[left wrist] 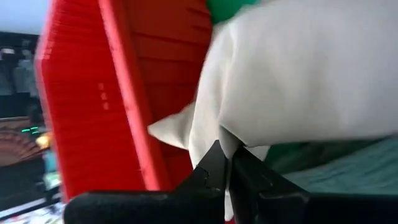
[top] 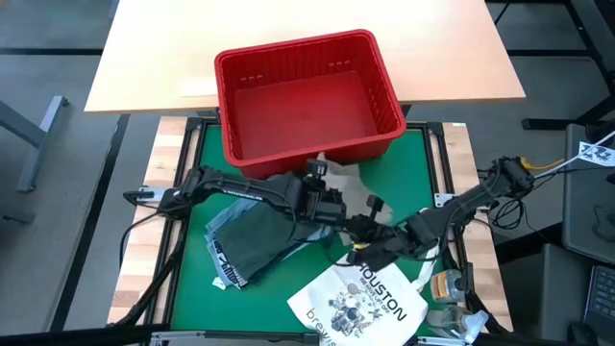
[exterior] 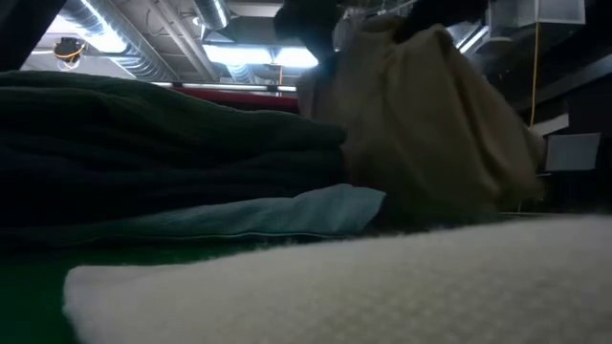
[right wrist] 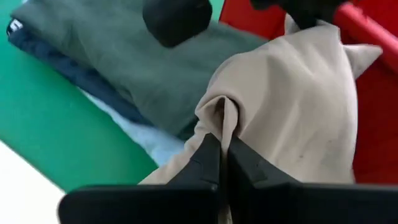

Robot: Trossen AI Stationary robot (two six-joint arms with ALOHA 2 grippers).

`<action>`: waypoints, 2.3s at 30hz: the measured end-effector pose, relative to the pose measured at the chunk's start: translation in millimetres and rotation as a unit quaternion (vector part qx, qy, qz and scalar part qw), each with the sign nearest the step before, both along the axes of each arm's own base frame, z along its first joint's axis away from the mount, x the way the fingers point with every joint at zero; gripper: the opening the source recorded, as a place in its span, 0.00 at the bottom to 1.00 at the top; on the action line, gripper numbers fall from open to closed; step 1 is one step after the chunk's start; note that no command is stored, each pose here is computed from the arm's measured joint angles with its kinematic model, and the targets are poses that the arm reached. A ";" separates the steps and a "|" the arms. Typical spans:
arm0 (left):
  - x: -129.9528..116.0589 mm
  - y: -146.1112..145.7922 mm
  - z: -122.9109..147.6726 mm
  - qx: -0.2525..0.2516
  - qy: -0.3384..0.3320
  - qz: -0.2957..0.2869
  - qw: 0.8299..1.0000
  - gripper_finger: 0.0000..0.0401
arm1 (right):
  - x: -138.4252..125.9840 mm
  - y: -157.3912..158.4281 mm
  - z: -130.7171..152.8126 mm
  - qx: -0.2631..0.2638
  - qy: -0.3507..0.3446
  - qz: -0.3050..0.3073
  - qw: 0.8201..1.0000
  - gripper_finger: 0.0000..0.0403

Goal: Fold Laundry from Bin
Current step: Stack the light brown shorts on top of the dark green shirt

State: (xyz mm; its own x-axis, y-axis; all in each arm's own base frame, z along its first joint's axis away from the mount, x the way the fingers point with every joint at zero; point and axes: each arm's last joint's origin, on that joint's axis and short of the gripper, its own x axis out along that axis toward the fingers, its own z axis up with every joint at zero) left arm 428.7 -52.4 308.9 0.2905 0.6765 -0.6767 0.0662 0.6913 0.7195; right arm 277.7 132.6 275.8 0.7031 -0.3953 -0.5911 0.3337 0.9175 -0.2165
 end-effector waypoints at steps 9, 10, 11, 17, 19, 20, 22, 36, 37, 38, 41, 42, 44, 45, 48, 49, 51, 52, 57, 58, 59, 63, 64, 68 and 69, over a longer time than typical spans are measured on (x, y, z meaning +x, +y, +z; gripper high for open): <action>-19.7 -9.6 23.3 0.055 -0.027 0.017 0.998 0.00 | 25.3 -16.2 9.4 -0.031 -0.054 0.011 0.998 0.01; -24.1 -10.4 27.4 0.057 -0.031 0.022 0.998 0.00 | 27.6 -17.4 11.4 -0.037 -0.061 0.016 0.997 0.01; -27.6 -11.0 29.5 0.059 -0.032 0.027 0.997 0.00 | 29.8 -18.4 13.4 -0.044 -0.067 0.022 0.996 0.01; -55.6 -16.8 57.3 0.049 -0.083 0.059 0.994 0.00 | 43.8 -26.2 22.0 -0.078 -0.103 0.045 0.991 0.01; -62.5 -22.1 65.1 0.043 -0.097 0.052 0.993 0.00 | 48.5 -27.6 25.8 -0.087 -0.121 0.055 0.987 0.01; -65.8 -24.5 68.7 0.045 -0.103 0.050 0.992 0.00 | 50.6 -29.4 28.3 -0.089 -0.130 0.061 0.986 0.01; -70.7 -31.1 73.5 0.050 -0.120 0.046 0.990 0.00 | 56.8 -31.5 31.2 -0.085 -0.153 0.078 0.981 0.01; -84.6 -62.0 80.3 0.054 -0.159 0.021 0.986 0.00 | 72.8 -26.8 16.4 -0.110 -0.147 0.117 0.976 0.01; -85.7 -63.1 81.1 0.053 -0.161 0.020 0.985 0.00 | 72.8 -26.8 16.3 -0.110 -0.147 0.117 0.976 0.01; -87.5 -64.6 82.4 0.049 -0.165 0.019 0.985 0.00 | 72.8 -26.8 16.3 -0.110 -0.147 0.117 0.976 0.01; -93.6 -65.2 88.5 0.028 -0.181 0.024 0.983 0.00 | 72.7 -26.6 16.4 -0.110 -0.147 0.118 0.976 0.01; -97.3 -64.7 91.7 0.020 -0.188 0.026 0.982 0.00 | 72.8 -26.5 16.4 -0.108 -0.148 0.121 0.976 0.01; -103.8 -63.3 95.5 0.001 -0.194 0.031 0.980 0.00 | 72.9 -26.2 16.4 -0.105 -0.148 0.127 0.975 0.01; -107.3 -62.6 96.8 -0.011 -0.197 0.034 0.980 0.00 | 73.0 -25.9 16.3 -0.103 -0.148 0.131 0.975 0.01; -116.7 -63.6 95.6 -0.051 -0.190 0.037 0.980 0.00 | 73.4 -24.7 16.3 -0.092 -0.150 0.152 0.973 0.01; -120.1 -64.1 93.9 -0.061 -0.187 0.039 0.980 0.00 | 73.9 -24.7 16.7 -0.089 -0.153 0.159 0.971 0.01; -126.8 -65.7 88.9 -0.078 -0.177 0.042 0.980 0.00 | 75.6 -25.6 18.9 -0.080 -0.166 0.172 0.968 0.01; -130.5 -66.9 86.0 -0.088 -0.172 0.044 0.980 0.00 | 76.5 -25.4 19.8 -0.074 -0.173 0.184 0.965 0.01; -149.3 -73.8 65.5 -0.122 -0.148 0.063 0.979 0.00 | 88.9 -27.2 12.8 -0.066 -0.197 0.207 0.956 0.01; -153.6 -75.6 61.7 -0.128 -0.143 0.067 0.979 0.00 | 91.6 -27.4 9.8 -0.063 -0.198 0.211 0.955 0.01; -157.8 -77.6 57.4 -0.136 -0.135 0.069 0.979 0.00 | 93.8 -26.2 6.2 -0.060 -0.196 0.219 0.954 0.01; -172.8 -88.0 37.0 -0.169 -0.092 0.080 0.978 0.00 | 107.2 -23.0 -9.6 -0.051 -0.212 0.232 0.948 0.01; -175.7 -91.3 31.3 -0.173 -0.080 0.082 0.978 0.00 | 110.4 -21.6 -13.1 -0.047 -0.220 0.239 0.945 0.01; -186.6 -103.2 9.8 -0.179 -0.031 0.078 0.980 0.00 | 127.1 -15.6 -23.6 -0.039 -0.244 0.249 0.937 0.01; -189.7 -105.2 3.7 -0.180 -0.015 0.078 0.980 0.00 | 132.8 -13.5 -25.6 -0.037 -0.247 0.253 0.935 0.01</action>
